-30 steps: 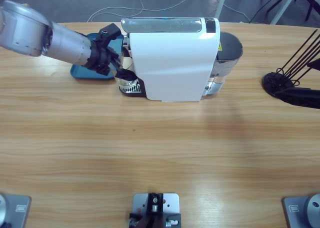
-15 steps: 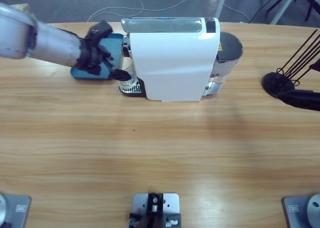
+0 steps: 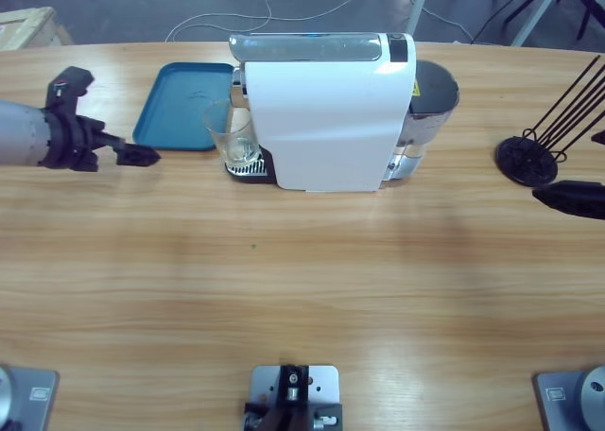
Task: Pour coffee
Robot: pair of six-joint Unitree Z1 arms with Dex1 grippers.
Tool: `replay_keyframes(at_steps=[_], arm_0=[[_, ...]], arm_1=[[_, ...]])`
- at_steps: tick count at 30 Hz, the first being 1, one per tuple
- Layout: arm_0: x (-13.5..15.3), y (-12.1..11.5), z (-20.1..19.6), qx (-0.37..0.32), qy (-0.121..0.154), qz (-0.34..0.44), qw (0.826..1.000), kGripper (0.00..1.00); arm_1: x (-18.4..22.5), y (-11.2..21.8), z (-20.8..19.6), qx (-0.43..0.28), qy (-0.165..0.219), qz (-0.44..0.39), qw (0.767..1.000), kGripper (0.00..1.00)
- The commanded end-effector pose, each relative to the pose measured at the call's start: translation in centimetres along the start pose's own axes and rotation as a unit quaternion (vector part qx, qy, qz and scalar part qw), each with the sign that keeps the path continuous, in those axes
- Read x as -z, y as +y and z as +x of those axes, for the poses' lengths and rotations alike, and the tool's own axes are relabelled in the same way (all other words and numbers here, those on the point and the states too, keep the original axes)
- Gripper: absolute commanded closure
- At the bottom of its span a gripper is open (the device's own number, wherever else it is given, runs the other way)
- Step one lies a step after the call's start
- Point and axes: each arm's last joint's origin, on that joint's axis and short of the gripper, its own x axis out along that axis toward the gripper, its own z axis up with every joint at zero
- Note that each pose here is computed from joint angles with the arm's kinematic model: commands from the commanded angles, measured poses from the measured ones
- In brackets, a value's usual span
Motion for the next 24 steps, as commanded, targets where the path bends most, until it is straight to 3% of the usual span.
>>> replay_keyframes(at_steps=[1, 15, 24], arm_0=[[-4.7, -0.7, 5.5, -0.003, 0.004, -0.027, 1.000, 0.009], [-5.7, -5.7, 7.9, 0.052, 0.016, 0.004, 0.999, 0.009], [-6.1, -6.4, 8.8, 0.057, 0.026, 0.008, 0.998, 0.009]], arm_1=[[1.7, -0.1, -1.8, 0.004, -0.002, 0.011, 1.000, 0.000], [1.9, -0.1, -1.7, 0.008, -0.003, 0.011, 1.000, 0.000], [2.3, -0.1, -1.9, 0.007, -0.005, 0.011, 1.000, 0.000]])
